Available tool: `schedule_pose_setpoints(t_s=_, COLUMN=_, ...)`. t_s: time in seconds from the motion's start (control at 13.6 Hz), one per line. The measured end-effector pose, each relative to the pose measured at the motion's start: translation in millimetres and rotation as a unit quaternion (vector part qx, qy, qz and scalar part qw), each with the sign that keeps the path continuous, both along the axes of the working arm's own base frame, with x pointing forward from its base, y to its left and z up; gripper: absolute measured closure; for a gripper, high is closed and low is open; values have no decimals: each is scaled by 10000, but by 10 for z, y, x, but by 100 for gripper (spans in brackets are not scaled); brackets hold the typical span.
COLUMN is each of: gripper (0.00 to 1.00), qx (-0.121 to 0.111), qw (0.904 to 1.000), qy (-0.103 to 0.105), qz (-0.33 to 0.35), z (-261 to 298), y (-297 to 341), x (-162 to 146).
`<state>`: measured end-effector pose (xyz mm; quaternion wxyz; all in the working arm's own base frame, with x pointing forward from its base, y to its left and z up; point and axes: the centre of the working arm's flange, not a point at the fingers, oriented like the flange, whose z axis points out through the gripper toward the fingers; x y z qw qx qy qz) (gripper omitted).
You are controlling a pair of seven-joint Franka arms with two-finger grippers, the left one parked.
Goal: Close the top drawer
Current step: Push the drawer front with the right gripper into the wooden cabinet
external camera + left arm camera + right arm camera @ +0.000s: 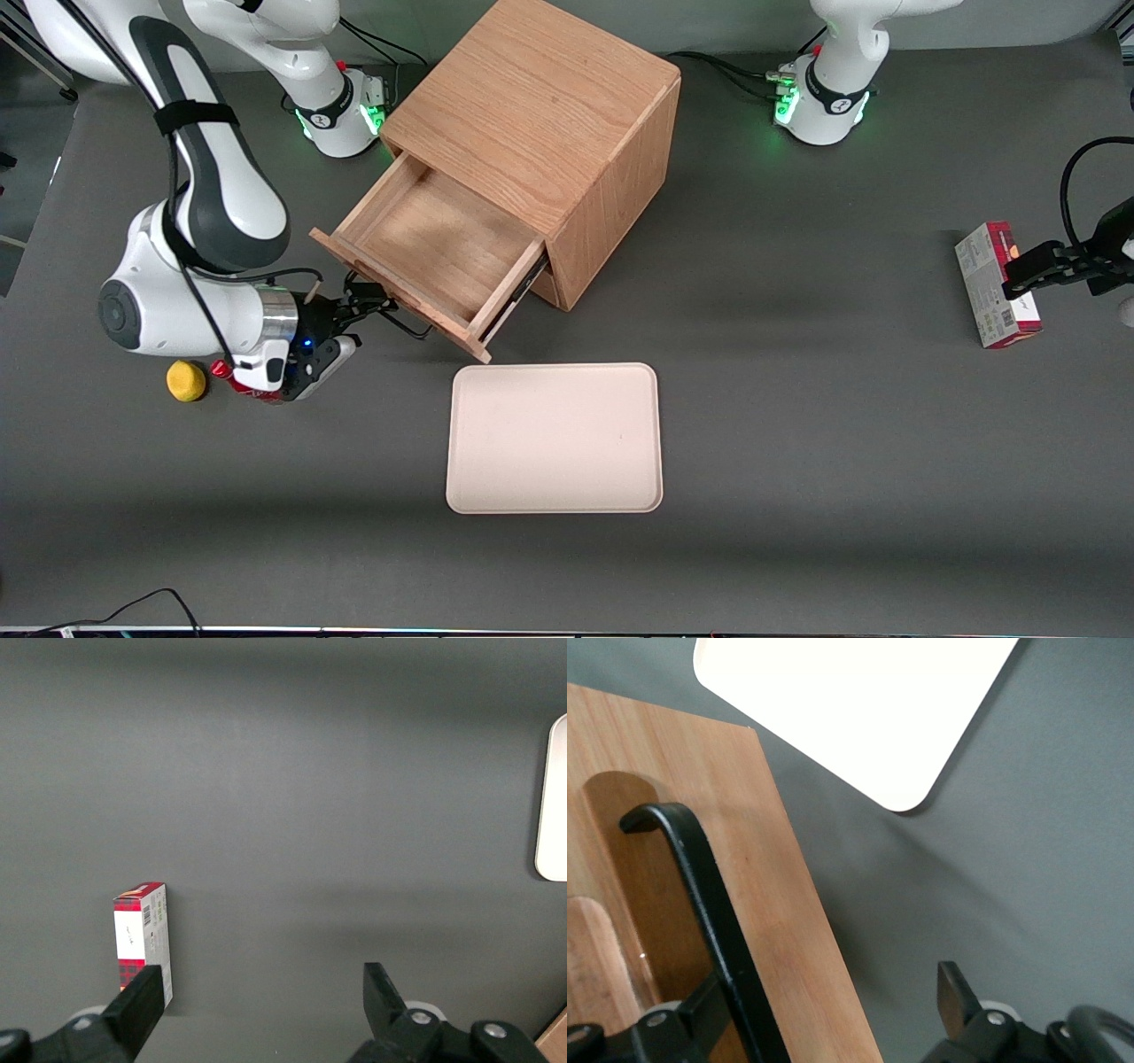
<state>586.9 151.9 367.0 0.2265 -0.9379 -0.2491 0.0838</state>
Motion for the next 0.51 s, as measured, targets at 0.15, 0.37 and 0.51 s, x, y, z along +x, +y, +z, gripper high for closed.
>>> schedule_pose_setpoints(t_s=0.15, gripper=0, qx=-7, qw=10000, qy=-8, qz=-36, z=-24, y=70, x=-85)
schedule_pose_setpoints(t_s=0.37, gripper=0, qx=-62, qw=9999, qy=21, qz=-94, z=-48, y=179, x=-225)
schedule_pose_setpoints(t_s=0.51, gripper=0, qx=-74, qw=9999, qy=58, qz=-140, z=-32, y=262, x=-323)
